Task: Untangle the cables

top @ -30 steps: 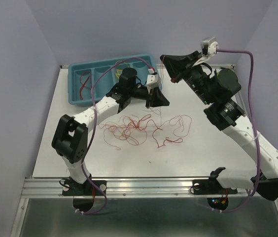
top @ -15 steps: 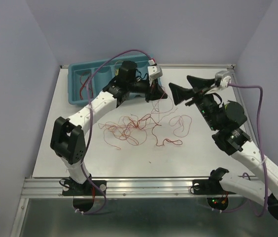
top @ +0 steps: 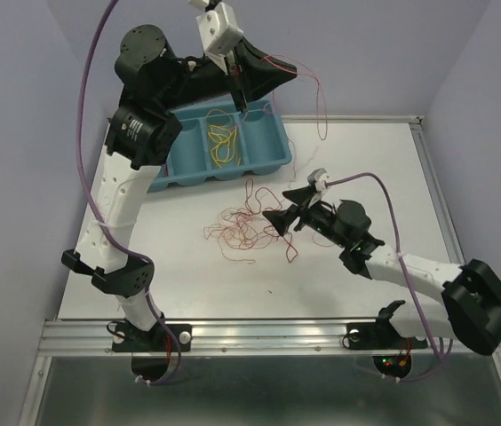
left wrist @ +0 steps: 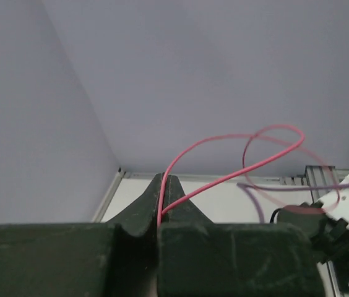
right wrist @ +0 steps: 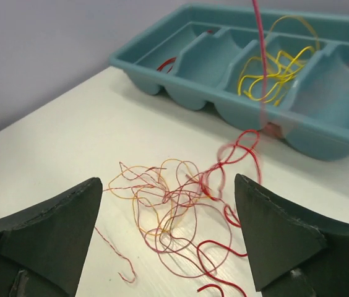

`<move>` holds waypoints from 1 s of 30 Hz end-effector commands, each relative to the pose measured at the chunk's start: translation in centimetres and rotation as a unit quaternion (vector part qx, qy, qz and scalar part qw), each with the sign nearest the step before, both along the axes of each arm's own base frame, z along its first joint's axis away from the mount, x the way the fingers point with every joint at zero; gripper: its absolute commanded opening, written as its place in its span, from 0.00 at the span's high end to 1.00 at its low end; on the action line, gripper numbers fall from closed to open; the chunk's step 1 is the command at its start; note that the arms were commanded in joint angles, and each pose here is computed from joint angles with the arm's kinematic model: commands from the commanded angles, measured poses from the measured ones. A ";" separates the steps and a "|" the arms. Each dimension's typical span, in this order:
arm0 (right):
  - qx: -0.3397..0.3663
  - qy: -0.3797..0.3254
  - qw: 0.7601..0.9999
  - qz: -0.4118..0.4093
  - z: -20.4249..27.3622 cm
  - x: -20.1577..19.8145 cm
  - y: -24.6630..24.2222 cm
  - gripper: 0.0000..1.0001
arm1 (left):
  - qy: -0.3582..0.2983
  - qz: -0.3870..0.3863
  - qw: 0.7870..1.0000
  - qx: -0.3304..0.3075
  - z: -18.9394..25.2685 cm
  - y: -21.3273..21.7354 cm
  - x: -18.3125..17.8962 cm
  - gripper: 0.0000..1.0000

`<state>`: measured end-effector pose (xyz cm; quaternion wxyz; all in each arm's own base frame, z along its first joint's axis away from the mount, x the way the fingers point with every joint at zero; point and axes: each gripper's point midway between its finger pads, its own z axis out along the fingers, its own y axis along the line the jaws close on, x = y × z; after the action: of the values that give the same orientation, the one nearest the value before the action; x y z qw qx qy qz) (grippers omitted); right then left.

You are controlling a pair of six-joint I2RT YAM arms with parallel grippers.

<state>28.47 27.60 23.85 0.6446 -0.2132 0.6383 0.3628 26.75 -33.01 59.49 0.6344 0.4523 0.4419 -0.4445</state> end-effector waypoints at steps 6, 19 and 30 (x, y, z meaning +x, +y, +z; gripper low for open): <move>0.050 -0.033 0.998 0.033 1.2 5.0 5.7 0.57 | -0.049 0.089 0.992 -0.073 5.0 4.2 -1.6 1.00; 0.053 0.019 0.993 -0.101 -4.4 7.3 1.6 0.34 | -0.185 0.502 0.827 -0.175 10.5 20.1 1.9 1.00; 0.070 0.016 0.993 -0.096 -4.8 6.5 1.2 0.33 | -0.197 0.610 0.758 -0.123 8.3 25.4 10.0 1.00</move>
<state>35.23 29.25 17.14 0.6527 -0.1161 0.6709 0.3323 34.64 -9.52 67.73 0.8926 0.0999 0.4374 0.0444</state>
